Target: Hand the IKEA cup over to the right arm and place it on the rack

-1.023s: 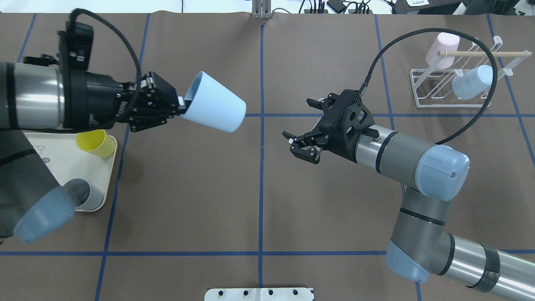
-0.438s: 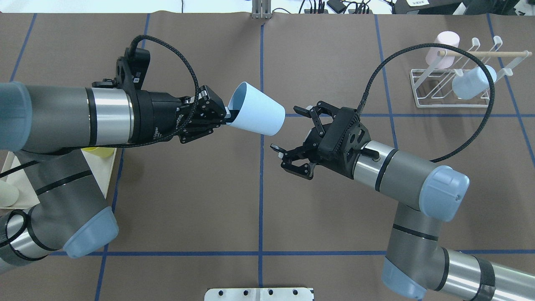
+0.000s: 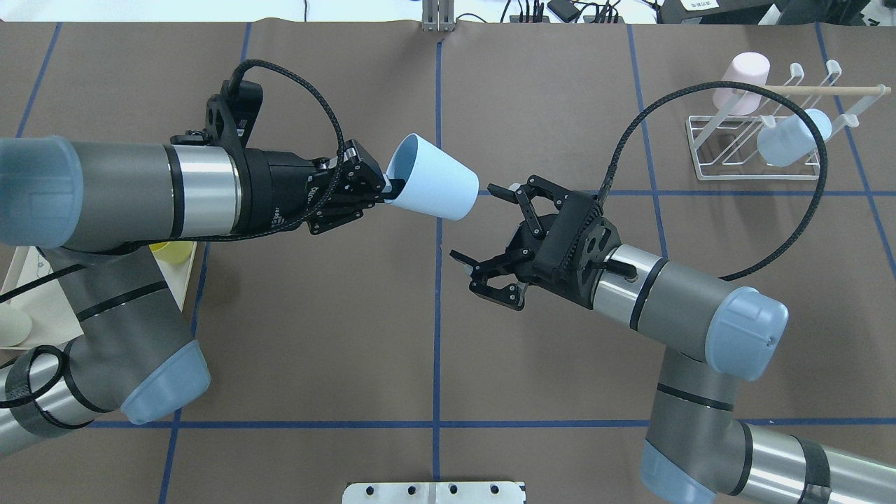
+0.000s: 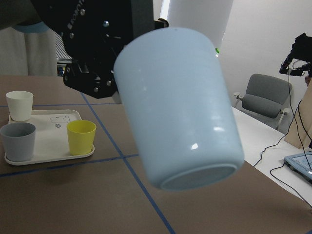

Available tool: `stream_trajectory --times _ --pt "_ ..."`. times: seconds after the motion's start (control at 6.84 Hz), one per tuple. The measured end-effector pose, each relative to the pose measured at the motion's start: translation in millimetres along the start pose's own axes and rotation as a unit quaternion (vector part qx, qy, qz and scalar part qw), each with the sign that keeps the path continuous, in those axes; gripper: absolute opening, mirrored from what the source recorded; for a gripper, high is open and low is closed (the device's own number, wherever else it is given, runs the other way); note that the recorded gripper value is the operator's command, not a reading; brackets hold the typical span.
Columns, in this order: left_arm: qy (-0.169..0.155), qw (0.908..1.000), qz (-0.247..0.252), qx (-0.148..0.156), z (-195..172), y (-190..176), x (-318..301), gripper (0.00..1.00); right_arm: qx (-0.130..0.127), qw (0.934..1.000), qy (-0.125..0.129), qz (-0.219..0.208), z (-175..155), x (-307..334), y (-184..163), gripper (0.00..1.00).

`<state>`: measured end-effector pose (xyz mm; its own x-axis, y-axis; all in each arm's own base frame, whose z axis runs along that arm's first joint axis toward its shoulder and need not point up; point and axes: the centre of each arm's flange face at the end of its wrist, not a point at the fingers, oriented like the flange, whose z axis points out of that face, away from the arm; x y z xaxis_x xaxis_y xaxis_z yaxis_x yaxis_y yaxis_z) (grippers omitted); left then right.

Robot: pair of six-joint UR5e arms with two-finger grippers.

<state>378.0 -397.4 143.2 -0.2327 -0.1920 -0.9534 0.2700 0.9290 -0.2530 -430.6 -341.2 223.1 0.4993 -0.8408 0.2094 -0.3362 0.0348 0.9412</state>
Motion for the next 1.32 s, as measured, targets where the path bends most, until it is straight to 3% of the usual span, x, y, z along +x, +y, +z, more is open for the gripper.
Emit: stream_trajectory --times 1.32 --pt "-0.014 0.9997 -0.002 -0.022 20 20 -14 0.00 0.010 0.9999 0.003 0.001 1 -7 -7 0.98"
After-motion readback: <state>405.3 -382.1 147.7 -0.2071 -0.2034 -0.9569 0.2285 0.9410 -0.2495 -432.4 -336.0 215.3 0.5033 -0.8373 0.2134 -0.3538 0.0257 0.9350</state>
